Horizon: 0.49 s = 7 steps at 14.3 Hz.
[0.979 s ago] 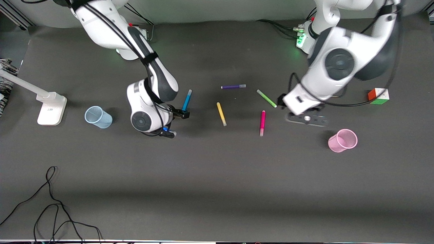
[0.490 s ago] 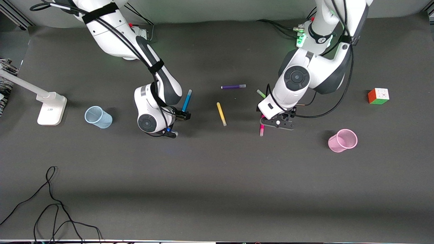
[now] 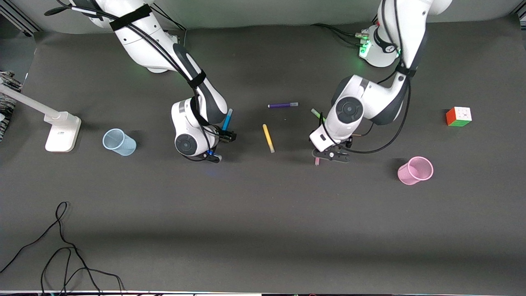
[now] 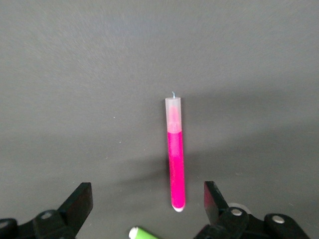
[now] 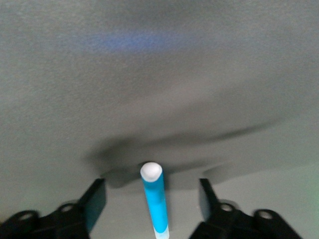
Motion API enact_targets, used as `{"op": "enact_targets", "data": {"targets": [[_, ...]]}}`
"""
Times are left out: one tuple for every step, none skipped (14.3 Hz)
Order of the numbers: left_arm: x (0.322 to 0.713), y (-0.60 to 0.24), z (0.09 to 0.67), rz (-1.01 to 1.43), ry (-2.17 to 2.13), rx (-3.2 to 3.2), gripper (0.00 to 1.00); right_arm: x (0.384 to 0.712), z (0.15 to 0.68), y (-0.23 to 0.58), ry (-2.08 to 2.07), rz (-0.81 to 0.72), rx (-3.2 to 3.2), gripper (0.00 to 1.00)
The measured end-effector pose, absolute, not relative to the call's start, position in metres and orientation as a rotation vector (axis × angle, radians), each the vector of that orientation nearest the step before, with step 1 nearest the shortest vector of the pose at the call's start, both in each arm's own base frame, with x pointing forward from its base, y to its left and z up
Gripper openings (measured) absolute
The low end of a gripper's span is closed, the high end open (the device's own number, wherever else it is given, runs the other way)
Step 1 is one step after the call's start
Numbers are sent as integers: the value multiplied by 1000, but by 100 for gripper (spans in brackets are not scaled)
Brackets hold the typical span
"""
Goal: Place pink and blue markers in matching cups
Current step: 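Reach the right gripper to the blue marker while the left gripper reaches the pink marker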
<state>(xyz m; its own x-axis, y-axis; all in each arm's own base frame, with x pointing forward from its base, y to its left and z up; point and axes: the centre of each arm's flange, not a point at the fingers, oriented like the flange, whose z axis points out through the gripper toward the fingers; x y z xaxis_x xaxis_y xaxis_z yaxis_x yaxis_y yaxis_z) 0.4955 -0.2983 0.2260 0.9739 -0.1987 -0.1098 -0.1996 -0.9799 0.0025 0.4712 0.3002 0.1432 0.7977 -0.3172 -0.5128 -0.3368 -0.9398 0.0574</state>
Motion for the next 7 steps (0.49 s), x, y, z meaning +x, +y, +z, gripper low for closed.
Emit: {"op": "enact_targets", "data": {"targets": [[495,-298,214,181,313,-3109,100,472,145,301,540,825,-2937,61],[494,-298,204,185,313,-3107,100,473,146,301,542,821,-2934,52],[493,-298,196,193,314,-3104,100,473,147,302,542,818,-2933,42],[492,-298,190,205,314,-3100,100,474,148,302,543,815,-2931,30],[491,-298,186,213,315,-3097,100,474,148,302,543,814,-2930,21],[490,-299,184,217,320,-3095,100,474,148,302,543,814,-2930,17],[488,-302,184,218,328,-3095,100,474,148,302,543,814,-2930,17]]}}
